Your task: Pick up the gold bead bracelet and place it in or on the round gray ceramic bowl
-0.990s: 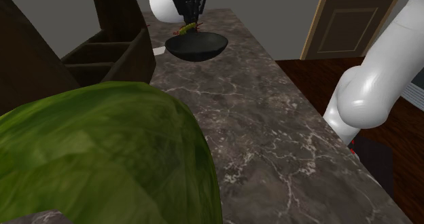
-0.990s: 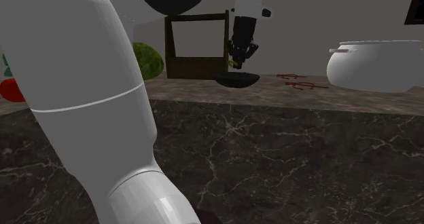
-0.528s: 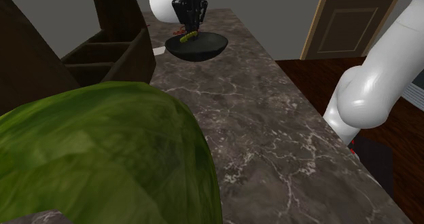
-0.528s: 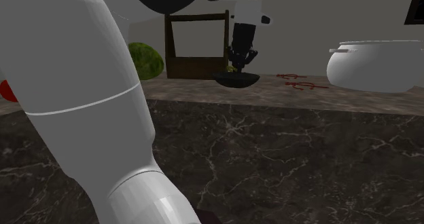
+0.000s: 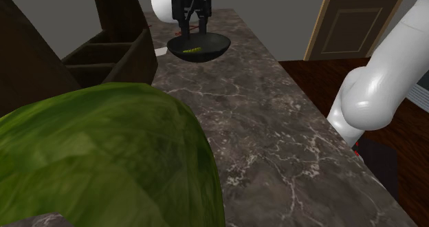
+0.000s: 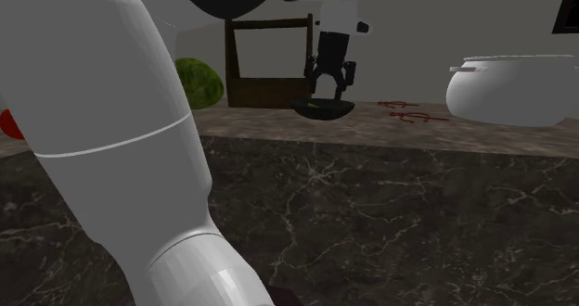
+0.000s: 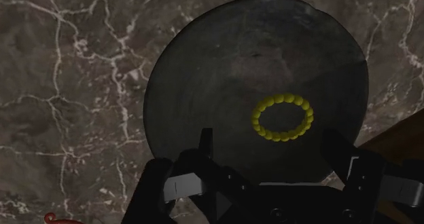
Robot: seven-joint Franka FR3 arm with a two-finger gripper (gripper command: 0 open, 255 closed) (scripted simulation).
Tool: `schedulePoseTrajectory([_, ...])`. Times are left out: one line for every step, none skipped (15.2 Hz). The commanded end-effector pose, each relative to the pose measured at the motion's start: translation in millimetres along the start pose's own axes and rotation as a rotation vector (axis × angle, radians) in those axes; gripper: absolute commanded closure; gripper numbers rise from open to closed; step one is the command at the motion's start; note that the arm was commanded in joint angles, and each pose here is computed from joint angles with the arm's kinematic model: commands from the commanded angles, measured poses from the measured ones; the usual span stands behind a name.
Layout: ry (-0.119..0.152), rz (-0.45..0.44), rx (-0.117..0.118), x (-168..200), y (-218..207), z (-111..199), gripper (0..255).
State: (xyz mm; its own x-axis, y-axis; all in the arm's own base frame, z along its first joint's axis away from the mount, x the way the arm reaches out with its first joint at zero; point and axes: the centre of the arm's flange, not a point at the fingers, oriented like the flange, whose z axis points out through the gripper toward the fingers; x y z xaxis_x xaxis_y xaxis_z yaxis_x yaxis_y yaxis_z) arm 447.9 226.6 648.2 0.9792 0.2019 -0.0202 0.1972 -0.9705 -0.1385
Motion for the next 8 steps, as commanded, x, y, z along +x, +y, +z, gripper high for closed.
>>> schedulePoseTrajectory([0.000,0.000,0.000,0,0,0,0])
schedulePoseTrajectory([0.000,0.000,0.000,0,0,0,0])
schedulePoseTrajectory([0.000,0.000,0.000,0,0,-13,0])
schedulePoseTrajectory([0.000,0.000,0.000,0,0,-26,0])
schedulePoseTrajectory([0.000,0.000,0.000,0,0,-40,0])
schedulePoseTrajectory([0.000,0.000,0.000,0,0,-50,0])
schedulePoseTrajectory([0.000,0.000,0.000,0,0,-50,0])
schedulePoseTrajectory([0.000,0.000,0.000,0,0,-50,0])
